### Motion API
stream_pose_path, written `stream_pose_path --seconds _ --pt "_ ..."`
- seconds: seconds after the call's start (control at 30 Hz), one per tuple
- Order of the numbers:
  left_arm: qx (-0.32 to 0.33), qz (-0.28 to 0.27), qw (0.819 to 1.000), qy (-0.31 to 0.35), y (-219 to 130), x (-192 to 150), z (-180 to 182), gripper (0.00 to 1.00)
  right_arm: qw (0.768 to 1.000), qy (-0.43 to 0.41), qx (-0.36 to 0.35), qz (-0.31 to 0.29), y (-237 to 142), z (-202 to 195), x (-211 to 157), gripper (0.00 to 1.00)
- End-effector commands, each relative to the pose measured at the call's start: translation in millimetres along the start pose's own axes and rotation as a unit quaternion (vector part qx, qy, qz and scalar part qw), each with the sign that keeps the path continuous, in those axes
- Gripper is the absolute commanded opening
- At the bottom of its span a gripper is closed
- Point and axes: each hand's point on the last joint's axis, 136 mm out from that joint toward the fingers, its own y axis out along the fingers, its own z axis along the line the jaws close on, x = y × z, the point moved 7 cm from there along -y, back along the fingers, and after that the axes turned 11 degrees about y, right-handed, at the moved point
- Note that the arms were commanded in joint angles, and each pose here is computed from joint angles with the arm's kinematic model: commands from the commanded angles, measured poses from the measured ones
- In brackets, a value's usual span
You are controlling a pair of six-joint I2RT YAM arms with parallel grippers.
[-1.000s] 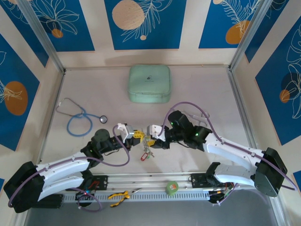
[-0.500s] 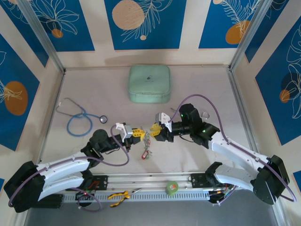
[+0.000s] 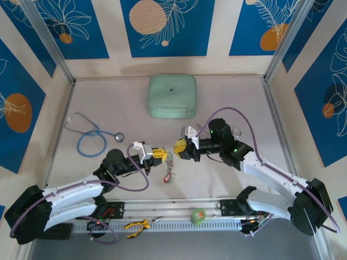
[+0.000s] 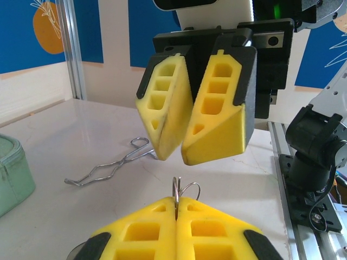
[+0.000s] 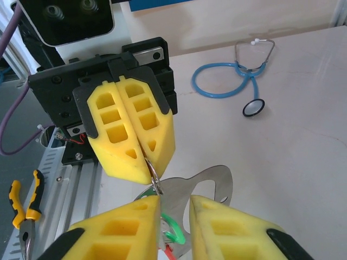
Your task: Put the keys on the keyring
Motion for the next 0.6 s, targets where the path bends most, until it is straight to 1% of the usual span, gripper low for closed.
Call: stream_pose_path --seconds 0.0,0.17,0.4,0.57 --pt "-0.013 -0.028 0.999 0.007 0 9 -3 0.00 1.000 -0.001 -0.013 0.008 1 -3 -4 0.20" --pt "-0.014 -0.029 0.999 0.007 0 9 -3 0.00 0.999 -0.025 0.004 0.030 10 5 -7 0.19" --pt "-0.016 -0.028 0.999 0.006 1 8 -3 0.00 0.999 -0.027 0.026 0.032 16 9 -7 0.19" --pt "-0.019 -0.031 0.999 0.006 1 9 -4 0.00 0.999 -0.025 0.030 0.031 18 8 -8 0.15"
